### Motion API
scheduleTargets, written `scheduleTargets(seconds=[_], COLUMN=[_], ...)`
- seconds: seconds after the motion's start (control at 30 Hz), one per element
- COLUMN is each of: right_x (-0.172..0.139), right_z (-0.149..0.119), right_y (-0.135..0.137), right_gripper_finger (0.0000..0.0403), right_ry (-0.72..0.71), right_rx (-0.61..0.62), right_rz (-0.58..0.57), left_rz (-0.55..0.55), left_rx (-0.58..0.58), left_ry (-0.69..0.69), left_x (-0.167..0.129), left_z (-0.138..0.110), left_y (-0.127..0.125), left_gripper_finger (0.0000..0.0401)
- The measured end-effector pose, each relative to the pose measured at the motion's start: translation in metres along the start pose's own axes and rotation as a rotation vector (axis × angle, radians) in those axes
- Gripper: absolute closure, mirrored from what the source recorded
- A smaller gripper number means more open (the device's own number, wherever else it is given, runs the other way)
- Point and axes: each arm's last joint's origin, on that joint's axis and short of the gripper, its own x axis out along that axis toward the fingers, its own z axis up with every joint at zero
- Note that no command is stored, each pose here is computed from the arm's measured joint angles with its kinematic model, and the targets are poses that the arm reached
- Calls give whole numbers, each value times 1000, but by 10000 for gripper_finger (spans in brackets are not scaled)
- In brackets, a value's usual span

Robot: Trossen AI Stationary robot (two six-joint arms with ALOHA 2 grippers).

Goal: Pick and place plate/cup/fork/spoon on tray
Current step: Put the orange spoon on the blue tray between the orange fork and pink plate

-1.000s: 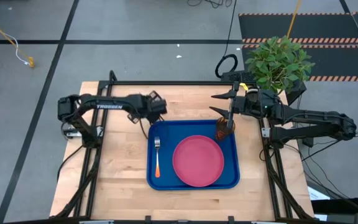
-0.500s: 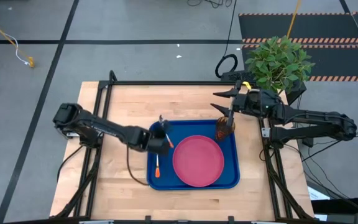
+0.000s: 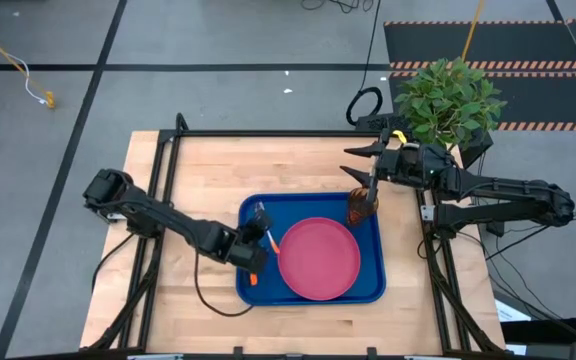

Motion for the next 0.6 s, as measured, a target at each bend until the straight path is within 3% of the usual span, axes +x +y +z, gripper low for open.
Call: scheduleTargets(seconds=[0.17,0.4,0.6], right_x=[0,0,0], right_z=[0,0,-2], right_y=[0,0,0], right_gripper_finger=[211,211,211], right_ry=[0,1,19], right_rx=[3,-3,25], right_rz=[0,0,4], left_rz=[2,80,62], left_rx=[81,85,83], left_ry=[-51,-125,-181], left_x=[17,15,10], left_z=[-2,6,10], left_y=[-28,-46,-65], left_gripper_finger=[401,401,401])
